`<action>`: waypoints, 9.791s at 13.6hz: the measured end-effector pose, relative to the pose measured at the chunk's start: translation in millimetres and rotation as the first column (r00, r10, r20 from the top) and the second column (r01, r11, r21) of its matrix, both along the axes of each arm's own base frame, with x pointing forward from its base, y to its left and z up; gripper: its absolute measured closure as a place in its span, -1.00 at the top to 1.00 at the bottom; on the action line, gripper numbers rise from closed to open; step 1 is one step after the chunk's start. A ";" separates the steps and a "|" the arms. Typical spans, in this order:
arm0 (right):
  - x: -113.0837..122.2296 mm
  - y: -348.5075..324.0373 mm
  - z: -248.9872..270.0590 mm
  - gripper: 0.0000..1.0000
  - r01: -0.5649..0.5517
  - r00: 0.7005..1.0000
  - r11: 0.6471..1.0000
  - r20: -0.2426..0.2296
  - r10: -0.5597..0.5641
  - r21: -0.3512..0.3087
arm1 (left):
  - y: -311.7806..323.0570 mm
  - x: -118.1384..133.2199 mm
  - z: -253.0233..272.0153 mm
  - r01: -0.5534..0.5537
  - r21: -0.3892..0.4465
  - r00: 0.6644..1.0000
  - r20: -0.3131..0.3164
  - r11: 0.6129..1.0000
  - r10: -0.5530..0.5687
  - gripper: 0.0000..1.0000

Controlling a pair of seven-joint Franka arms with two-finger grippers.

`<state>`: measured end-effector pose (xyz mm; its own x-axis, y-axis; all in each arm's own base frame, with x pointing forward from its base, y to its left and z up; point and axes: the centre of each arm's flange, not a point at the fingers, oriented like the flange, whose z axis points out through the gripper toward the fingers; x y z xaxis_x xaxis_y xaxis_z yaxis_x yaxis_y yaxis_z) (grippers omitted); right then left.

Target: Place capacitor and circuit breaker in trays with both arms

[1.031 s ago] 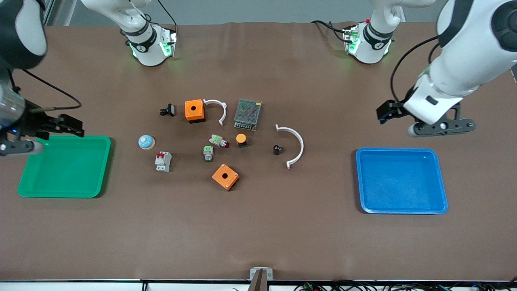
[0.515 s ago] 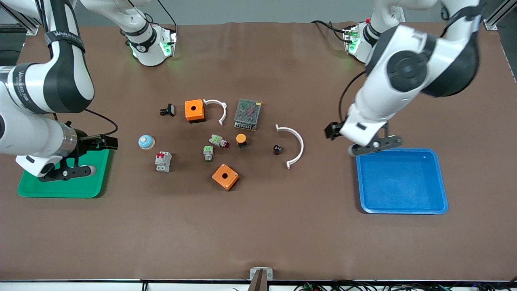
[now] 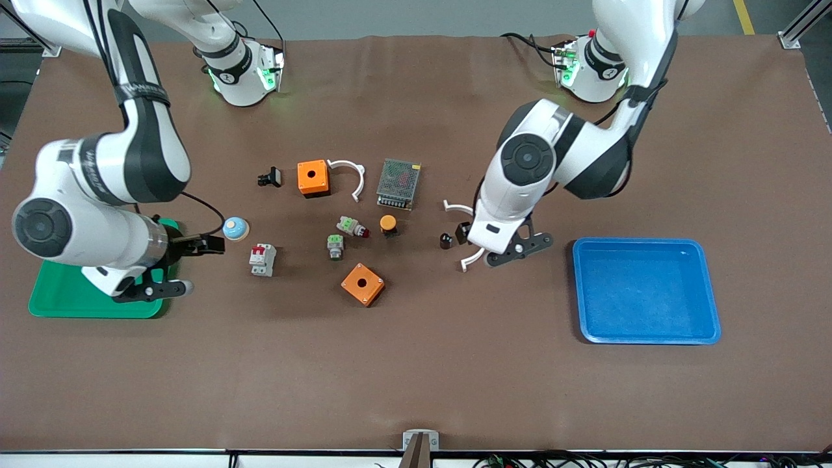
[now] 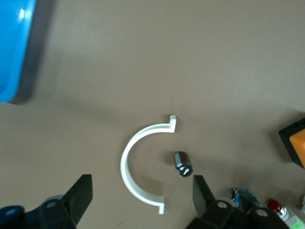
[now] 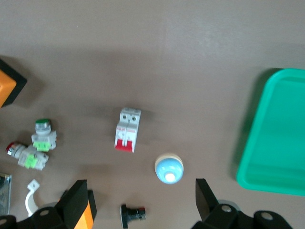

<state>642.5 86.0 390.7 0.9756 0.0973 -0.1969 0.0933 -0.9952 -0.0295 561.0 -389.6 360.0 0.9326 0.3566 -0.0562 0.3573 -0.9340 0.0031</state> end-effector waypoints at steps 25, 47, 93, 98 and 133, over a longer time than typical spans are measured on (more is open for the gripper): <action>-45.0 28.7 -173.6 0.03 0.055 0.996 0.998 0.064 -0.055 0.004 | -70.1 -43.5 -148.6 -0.265 0.001 0.964 -0.008 0.964 0.265 0.15; -35.9 -310.5 -79.6 -0.20 0.168 0.985 0.986 0.037 -0.168 0.004 | -67.5 -36.8 -157.8 -0.266 -0.011 0.964 0.008 0.964 0.266 -0.31; -88.4 -148.0 139.3 1.00 0.136 0.985 0.991 0.111 -0.135 0.004 | 431.1 138.0 39.7 0.429 0.100 0.886 0.144 0.898 -0.440 1.00; -91.2 -146.7 164.9 1.00 0.139 0.980 0.990 0.140 -0.139 0.006 | 420.8 94.5 171.2 0.422 0.126 0.888 0.139 0.898 -0.438 1.00; -86.3 -150.0 271.5 1.00 0.141 0.936 0.990 0.325 -0.137 0.011 | 354.9 -34.9 287.4 0.356 0.010 0.933 0.055 0.934 -0.356 1.00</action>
